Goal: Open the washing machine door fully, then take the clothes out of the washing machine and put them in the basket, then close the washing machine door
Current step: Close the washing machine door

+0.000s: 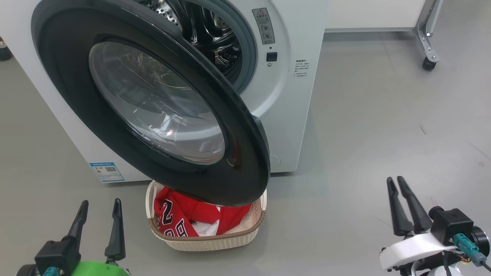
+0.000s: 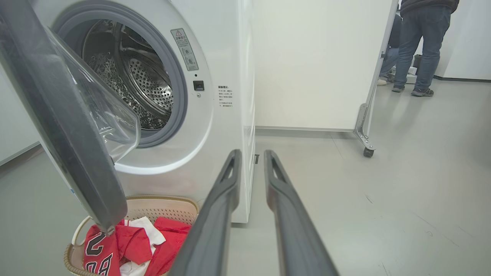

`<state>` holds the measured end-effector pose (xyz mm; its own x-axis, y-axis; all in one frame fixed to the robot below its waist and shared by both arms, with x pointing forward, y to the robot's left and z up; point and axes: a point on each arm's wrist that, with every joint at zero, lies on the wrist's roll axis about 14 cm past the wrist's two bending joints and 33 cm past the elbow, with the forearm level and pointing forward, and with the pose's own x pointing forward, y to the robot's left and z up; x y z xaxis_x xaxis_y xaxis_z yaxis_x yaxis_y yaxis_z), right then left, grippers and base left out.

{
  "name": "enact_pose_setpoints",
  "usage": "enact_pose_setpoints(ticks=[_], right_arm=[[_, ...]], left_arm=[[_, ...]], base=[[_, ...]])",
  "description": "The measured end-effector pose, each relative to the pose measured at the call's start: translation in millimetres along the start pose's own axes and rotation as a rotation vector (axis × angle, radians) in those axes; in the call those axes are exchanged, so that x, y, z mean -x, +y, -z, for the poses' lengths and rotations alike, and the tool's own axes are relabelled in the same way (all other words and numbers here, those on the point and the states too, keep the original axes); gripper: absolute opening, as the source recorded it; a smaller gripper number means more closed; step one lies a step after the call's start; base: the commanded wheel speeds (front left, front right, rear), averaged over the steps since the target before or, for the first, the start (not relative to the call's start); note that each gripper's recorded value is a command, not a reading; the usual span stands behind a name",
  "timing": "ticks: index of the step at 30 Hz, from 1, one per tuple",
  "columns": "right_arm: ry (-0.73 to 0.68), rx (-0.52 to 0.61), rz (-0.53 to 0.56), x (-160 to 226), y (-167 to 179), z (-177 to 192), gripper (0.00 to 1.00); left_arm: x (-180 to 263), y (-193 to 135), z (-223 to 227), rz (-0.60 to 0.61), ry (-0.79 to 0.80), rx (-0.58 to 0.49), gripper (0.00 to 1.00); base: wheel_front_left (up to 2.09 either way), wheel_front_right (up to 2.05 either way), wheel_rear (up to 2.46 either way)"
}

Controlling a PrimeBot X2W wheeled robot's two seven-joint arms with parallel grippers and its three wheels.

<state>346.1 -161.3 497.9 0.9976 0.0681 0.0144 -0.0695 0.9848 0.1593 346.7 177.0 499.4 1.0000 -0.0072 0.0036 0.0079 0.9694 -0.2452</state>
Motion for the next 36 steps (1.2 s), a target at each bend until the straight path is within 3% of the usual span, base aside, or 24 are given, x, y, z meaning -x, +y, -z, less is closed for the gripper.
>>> enact_pose_setpoints(ticks=[23, 28, 36], right_arm=[[0.010, 0.011, -0.010, -16.7, -3.2, -0.9, 0.00], [-0.066, 0.006, -0.060, -41.9, 10.9, -26.0, 0.00], [-0.284, 0.015, -0.230, -80.4, 61.9, -99.2, 0.00]], left_arm=[[5.1, 0.9, 1.8, -0.016, 0.000, -0.014, 1.00], [9.4, 7.0, 0.7, -0.038, -0.004, -0.014, 1.00], [11.5, 15.4, 0.3, -0.066, -0.004, -0.023, 1.00]], base=[[0.00, 0.00, 0.00], [0.00, 0.00, 0.00], [0.00, 0.00, 0.00]])
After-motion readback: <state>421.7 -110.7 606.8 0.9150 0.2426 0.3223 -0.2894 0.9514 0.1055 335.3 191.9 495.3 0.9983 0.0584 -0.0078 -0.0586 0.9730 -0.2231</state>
